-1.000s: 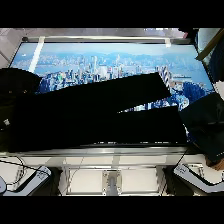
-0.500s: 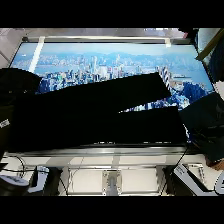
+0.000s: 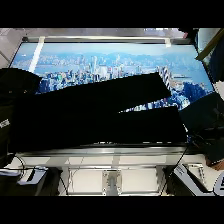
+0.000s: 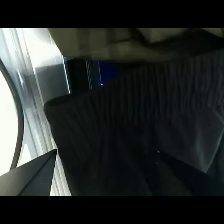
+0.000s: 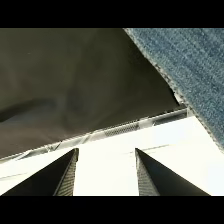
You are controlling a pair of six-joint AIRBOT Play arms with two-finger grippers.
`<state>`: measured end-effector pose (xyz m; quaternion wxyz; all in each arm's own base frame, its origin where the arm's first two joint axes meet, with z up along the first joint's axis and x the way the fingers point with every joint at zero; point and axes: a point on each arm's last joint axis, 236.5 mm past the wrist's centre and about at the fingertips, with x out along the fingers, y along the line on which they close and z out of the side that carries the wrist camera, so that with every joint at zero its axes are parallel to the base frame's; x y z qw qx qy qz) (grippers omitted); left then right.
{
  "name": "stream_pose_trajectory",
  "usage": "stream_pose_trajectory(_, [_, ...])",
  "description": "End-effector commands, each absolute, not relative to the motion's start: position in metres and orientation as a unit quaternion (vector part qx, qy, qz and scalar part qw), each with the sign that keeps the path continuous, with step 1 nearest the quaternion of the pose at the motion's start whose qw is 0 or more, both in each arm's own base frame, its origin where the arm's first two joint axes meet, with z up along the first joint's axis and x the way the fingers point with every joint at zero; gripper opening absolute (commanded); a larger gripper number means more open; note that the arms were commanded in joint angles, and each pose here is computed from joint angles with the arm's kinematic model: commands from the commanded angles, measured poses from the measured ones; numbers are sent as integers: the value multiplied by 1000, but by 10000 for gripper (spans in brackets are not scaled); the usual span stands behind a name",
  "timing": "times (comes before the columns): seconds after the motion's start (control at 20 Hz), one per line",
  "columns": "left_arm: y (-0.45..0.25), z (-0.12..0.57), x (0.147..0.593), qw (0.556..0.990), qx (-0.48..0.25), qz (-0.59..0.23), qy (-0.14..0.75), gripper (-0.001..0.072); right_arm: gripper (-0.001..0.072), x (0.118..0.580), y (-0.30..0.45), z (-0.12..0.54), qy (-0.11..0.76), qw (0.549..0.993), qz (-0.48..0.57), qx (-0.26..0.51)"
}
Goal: Fold the clothes and pants, and hang the long-sleeved shirts on hangers.
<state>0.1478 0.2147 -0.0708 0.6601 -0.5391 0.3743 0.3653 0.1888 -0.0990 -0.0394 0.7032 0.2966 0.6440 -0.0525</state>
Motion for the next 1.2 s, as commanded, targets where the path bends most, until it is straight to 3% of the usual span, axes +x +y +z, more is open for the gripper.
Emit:
stream_pose_trajectory(0.0, [214, -80, 150, 652, -552, 359, 375, 593, 412, 192, -100, -34, 641, 706, -51, 297])
stream_pose_trajectory(0.2, [215, -79, 150, 664, -538, 352, 382, 10, 411, 200, -109, -14, 632, 719, -51, 284])
stream_pose_trajectory(0.4, [218, -75, 151, 670, -533, 350, 382, 11, 412, 196, -116, -2, 638, 720, -58, 267])
stream_pose_trajectory(0.55, [223, -69, 152, 676, -526, 351, 379, 11, 413, 179, -113, -38, 640, 716, -94, 264])
stream_pose_trajectory(0.75, [222, -68, 152, 682, -518, 345, 384, 11, 414, 198, -89, -87, 578, 719, -128, 366])
stream_pose_trajectory(0.9, [223, -68, 152, 685, -515, 343, 385, 11, 414, 208, -76, -99, 572, 693, -114, 424])
stream_pose_trajectory(1.15, [222, -69, 152, 686, -513, 342, 386, 11, 413, 177, -75, -92, 574, 648, -78, 495])
